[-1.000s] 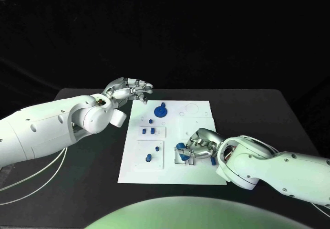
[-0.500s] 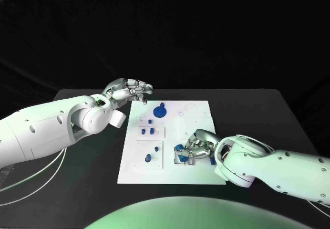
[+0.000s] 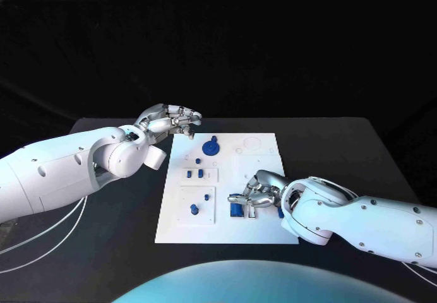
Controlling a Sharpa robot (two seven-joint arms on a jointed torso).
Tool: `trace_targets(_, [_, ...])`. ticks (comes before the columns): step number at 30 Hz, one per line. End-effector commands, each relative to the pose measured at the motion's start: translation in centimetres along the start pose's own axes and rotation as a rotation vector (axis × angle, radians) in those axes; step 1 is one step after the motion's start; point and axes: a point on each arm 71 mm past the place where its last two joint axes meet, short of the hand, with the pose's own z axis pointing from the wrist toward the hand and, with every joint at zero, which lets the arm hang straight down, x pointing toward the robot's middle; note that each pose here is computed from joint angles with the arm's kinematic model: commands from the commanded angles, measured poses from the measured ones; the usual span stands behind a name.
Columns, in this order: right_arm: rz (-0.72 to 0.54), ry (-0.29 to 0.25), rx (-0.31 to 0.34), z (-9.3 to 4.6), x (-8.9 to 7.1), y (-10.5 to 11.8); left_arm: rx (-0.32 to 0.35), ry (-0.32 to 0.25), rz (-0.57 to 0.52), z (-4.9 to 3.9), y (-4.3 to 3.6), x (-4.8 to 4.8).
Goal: Assemble the parts on the task board
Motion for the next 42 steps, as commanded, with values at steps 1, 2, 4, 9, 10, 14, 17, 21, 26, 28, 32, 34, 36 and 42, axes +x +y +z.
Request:
trace_targets(1, [-0.021, -0.008, -0.012, 0.0, 0.0, 0.1, 0.005, 0.02, -0.001, 0.05, -0.1, 0.29])
trace_targets(2, [-0.022, -0.011, -0.015, -0.1, 0.0, 0.1, 0.005, 0.02, -0.001, 0.05, -0.1, 0.28])
trace_targets(4, [-0.024, -0.017, -0.02, -0.2, 0.0, 0.1, 0.005, 0.02, -0.001, 0.03, -0.1, 0.26])
trace_targets(9, [-0.027, -0.019, -0.034, -0.7, -0.1, 0.0, 0.004, 0.02, -0.001, 0.0, -0.09, 0.22])
trace_targets(10, [-0.025, -0.022, -0.036, -0.8, -0.1, -0.1, 0.004, 0.019, -0.001, -0.01, -0.09, 0.21])
trace_targets(14, [-0.013, -0.046, -0.042, -1.5, -0.6, -0.5, 0.004, 0.018, -0.001, -0.04, -0.1, 0.15])
trace_targets(17, [-0.008, -0.069, -0.035, -2.2, -1.3, -1.1, 0.004, 0.017, 0.0, -0.07, -0.1, 0.11])
trace_targets(21, [-0.021, -0.109, 0.0, -3.1, -2.9, -2.8, 0.005, 0.014, 0.0, -0.1, -0.1, 0.06])
trace_targets(26, [-0.046, -0.14, 0.055, -4.1, -4.0, -5.2, 0.007, 0.011, 0.001, -0.14, -0.12, -0.01])
trace_targets(28, [-0.052, -0.141, 0.081, -4.4, -4.1, -6.2, 0.008, 0.008, 0.002, -0.15, -0.12, -0.05])
trace_targets(32, [-0.056, -0.135, 0.105, -4.8, -3.7, -7.2, 0.009, 0.008, 0.002, -0.15, -0.13, -0.03])
trace_targets(34, [-0.068, -0.134, 0.111, -5.0, -3.4, -7.6, 0.009, 0.008, 0.002, -0.15, -0.13, -0.02])
trace_targets(36, [-0.077, -0.135, 0.114, -5.0, -3.2, -7.7, 0.009, 0.008, 0.002, -0.15, -0.13, -0.02])
trace_targets(42, [-0.113, -0.137, 0.127, -5.2, -2.7, -8.3, 0.009, 0.007, 0.002, -0.19, -0.13, -0.07])
